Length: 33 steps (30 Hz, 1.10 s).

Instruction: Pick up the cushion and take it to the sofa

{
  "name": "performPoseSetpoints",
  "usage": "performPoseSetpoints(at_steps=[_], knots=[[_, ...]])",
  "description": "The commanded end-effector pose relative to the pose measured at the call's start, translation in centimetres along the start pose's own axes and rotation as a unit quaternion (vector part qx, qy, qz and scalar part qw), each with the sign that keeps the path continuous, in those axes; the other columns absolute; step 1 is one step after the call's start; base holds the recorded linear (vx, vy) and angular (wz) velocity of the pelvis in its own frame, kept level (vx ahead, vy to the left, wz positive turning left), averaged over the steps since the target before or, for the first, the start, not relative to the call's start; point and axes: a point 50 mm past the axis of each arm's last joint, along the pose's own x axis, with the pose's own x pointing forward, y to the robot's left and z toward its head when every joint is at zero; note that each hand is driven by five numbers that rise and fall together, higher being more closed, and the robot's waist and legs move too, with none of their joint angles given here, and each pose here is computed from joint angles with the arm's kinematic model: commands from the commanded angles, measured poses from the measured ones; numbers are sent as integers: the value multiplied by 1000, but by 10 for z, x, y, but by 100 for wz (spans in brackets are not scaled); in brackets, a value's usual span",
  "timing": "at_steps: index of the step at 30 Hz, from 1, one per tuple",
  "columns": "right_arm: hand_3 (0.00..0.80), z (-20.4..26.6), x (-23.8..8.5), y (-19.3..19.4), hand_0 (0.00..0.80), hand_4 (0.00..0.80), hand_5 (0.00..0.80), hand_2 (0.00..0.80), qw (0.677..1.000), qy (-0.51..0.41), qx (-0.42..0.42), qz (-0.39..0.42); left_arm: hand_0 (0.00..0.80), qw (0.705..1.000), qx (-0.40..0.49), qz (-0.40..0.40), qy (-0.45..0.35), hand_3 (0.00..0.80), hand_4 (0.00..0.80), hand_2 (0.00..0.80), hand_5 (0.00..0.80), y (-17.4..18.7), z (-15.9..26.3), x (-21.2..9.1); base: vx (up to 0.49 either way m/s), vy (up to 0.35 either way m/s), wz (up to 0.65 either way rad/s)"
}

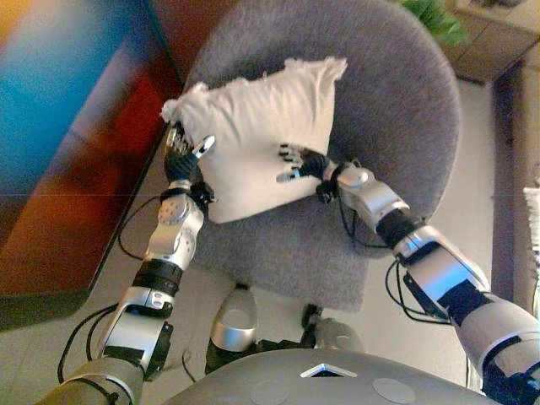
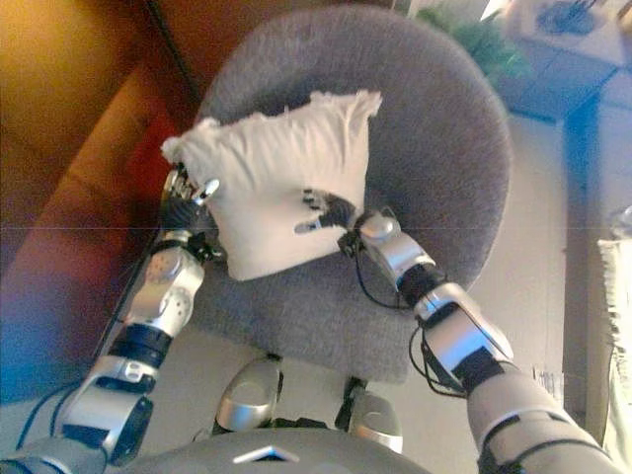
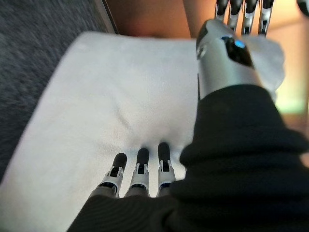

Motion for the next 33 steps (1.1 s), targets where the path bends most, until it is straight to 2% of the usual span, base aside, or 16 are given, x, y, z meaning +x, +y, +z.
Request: performPoseSetpoints(at_steps=[1, 9, 18, 28, 33], knots=[[0, 61, 7, -3, 0, 0, 0, 0, 993, -112, 7, -19, 0, 995, -45, -60, -68, 0, 0, 0, 0, -36, 35, 11, -132, 15, 13], [0, 94, 8, -19, 0, 0, 0, 0, 987, -142, 5, -74, 0, 989, -65, -88, -102, 0, 0, 0, 0, -47, 57, 14, -81, 43, 3], [0, 98, 3, -34, 0, 0, 0, 0, 982, -144, 9, -122, 0, 989, -49, -100, -97, 0, 0, 0, 0, -41, 57, 10, -4, 4, 0], [0, 85, -13, -56, 0, 0, 0, 0, 976, -140, 19, -165, 0, 994, -54, -52, -84, 0, 0, 0, 0, 14, 36, -11, 3, -2, 0], [0, 79, -18, -64, 0, 0, 0, 0, 974, -138, 26, -180, 0, 994, -64, 11, -85, 0, 0, 0, 0, 48, 28, -23, 14, -34, 3]])
